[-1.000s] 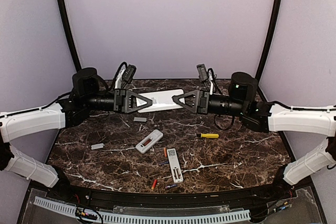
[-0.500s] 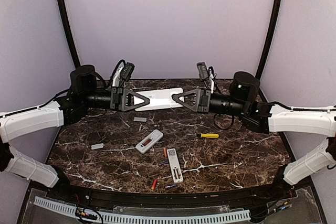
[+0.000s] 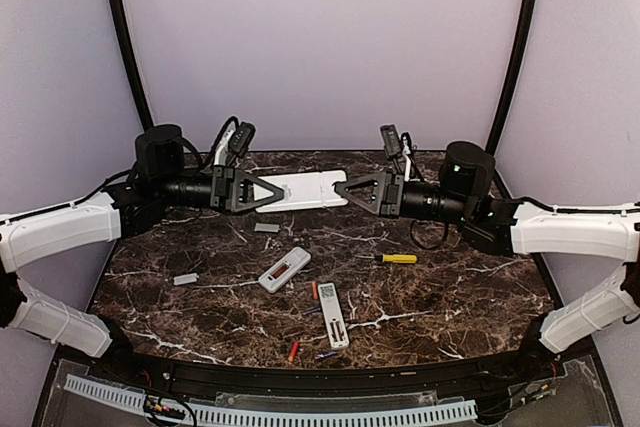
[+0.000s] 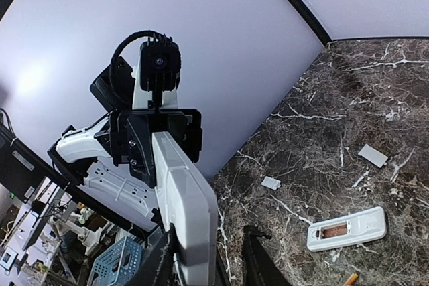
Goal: Unload the batteries from the remote control
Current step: Remove the battery cover from the remote control.
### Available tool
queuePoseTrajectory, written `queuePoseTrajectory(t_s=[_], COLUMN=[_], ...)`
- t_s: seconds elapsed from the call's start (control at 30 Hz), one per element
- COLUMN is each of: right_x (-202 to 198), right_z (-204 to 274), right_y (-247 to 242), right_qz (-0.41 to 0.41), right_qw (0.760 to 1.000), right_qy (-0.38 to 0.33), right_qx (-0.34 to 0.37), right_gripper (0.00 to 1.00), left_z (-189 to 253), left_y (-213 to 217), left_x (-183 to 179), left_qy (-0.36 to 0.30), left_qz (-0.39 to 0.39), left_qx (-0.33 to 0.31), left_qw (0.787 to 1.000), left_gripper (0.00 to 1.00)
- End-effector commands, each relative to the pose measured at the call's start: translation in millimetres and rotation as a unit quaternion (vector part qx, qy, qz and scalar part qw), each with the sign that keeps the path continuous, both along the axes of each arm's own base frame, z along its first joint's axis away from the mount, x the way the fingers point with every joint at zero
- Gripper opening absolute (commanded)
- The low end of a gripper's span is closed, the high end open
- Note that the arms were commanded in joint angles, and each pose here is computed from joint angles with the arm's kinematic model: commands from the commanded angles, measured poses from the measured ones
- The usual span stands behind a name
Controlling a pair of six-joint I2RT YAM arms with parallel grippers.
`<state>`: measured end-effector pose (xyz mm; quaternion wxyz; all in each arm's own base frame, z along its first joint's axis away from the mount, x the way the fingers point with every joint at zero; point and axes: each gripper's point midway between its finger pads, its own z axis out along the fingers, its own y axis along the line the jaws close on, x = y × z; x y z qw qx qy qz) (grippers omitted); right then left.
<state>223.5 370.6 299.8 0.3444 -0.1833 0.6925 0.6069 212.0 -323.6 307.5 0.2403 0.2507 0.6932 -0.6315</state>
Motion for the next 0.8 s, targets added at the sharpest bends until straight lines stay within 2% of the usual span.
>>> queuePoseTrajectory(t_s=[0.0,0.2,0.4,0.67,0.77], right_x=[14,16,16,15,11], right_z=[-14,-16,-15,-14,-6], right_y=[-10,-11,-10,-11,-11], right_qz=[-0.036,-0.037,-0.034,-0.033,-0.02], right_qw=[0.999,0.999,0.999,0.999,0.999], right_qy=[0.017,0.02,0.025,0.032,0.027], right_qx=[-0.015,-0.018,-0.016,-0.008,0.01], right_gripper=[0.26,0.16,0.0,0.0,0.0], left_z=[35,30,25,13,2], left_y=[6,7,7,10,15], left_x=[-12,-9,-8,0,12], left_qy=[-0.047,-0.045,-0.038,-0.026,-0.014], left_qz=[-0.02,-0.013,-0.013,0.008,0.041], left_qx=[-0.036,-0.027,-0.024,-0.008,0.014], left_qw=[0.998,0.999,0.999,1.0,0.999], left_gripper=[0.0,0.0,0.0,0.0,0.0])
